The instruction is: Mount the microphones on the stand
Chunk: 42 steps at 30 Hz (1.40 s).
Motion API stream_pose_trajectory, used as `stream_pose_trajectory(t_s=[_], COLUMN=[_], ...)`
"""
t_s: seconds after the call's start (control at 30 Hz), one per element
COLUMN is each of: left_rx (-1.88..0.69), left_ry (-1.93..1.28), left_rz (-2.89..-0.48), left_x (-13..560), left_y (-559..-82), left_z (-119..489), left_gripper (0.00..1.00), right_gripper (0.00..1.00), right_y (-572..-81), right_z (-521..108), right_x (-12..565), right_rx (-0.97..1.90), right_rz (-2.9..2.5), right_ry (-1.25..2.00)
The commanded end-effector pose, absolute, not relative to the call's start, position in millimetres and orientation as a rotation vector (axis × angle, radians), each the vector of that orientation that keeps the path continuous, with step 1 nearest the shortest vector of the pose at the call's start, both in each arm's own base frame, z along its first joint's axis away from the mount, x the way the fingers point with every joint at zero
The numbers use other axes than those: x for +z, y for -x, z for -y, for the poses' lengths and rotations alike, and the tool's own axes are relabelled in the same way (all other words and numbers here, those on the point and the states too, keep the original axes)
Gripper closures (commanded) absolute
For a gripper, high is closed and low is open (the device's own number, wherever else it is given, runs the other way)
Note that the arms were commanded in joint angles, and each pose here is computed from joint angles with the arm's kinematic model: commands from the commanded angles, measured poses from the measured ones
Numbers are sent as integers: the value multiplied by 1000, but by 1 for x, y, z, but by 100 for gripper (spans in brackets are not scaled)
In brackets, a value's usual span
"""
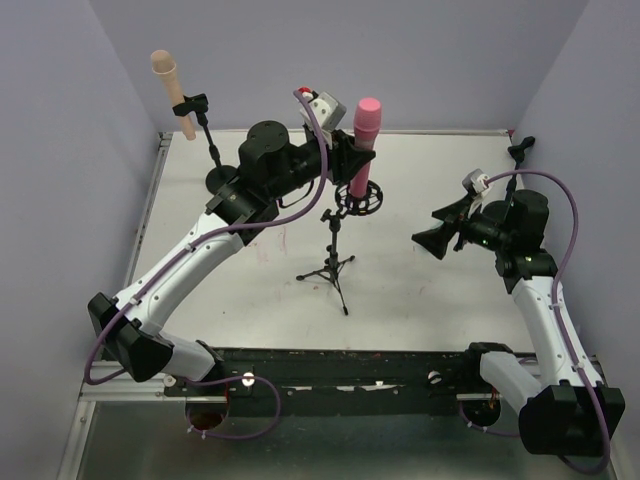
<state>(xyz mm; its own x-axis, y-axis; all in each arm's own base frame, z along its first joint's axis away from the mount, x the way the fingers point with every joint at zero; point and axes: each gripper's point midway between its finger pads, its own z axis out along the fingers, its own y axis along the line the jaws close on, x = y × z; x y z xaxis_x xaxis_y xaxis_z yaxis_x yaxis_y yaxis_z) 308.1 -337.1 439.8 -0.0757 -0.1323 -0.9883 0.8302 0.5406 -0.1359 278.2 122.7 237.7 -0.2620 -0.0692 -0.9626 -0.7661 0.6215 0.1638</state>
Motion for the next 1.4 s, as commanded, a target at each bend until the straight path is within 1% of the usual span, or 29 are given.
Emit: stream_pose_trajectory(t_s=[0.0, 0.13, 0.47, 0.73, 0.8, 0.83, 0.87, 0.9, 0.93, 1.0, 1.07, 1.13, 1.23, 1.37], left_rx=[-935, -950, -949, -975, -980, -979, -984, -982, -975, -960, -953, -943, -927, -896], left_ry=[-712, -718, -702, -701, -682, -666, -651, -630, -612, -584, -566, -558, -567, -572], left_rz=[-1475, -1490, -1565, -1552, -1558, -1560, -1558, -1564, -1557, -1549, -1520, -1486, -1427, -1362], left_x=[416, 408, 366, 363, 363, 366, 370, 373, 379, 389, 403, 415, 431, 437], left_y=[-303, -303, -308, -302, -300, -300, -299, -299, -299, -299, -295, -291, -281, -266], left_z=[348, 351, 352, 352, 350, 347, 345, 343, 340, 333, 327, 320, 309, 291], left_gripper=[100, 100, 100, 99, 87, 75, 66, 54, 45, 32, 23, 18, 14, 8], right_gripper=[0, 0, 0, 0, 0, 0, 0, 0, 0, 0, 0, 0, 0, 0], right_y=[-276, -275, -274, -275, -274, -275, -274, -274, -274, -274, -274, -273, -272, -267], right_z=[-123, -123, -124, -124, -124, -124, -124, -125, -125, -125, -125, -125, -125, -129], right_x=[240, 240, 239, 238, 239, 238, 238, 238, 238, 238, 237, 237, 237, 232], right_rx=[782, 783, 791, 790, 791, 791, 793, 792, 794, 793, 794, 794, 794, 819], right_rz=[-1696, -1695, -1695, -1697, -1694, -1695, -1694, -1694, -1695, -1692, -1694, -1692, -1687, -1682], right_ry=[701, 702, 707, 707, 711, 711, 711, 713, 713, 716, 716, 721, 737, 771])
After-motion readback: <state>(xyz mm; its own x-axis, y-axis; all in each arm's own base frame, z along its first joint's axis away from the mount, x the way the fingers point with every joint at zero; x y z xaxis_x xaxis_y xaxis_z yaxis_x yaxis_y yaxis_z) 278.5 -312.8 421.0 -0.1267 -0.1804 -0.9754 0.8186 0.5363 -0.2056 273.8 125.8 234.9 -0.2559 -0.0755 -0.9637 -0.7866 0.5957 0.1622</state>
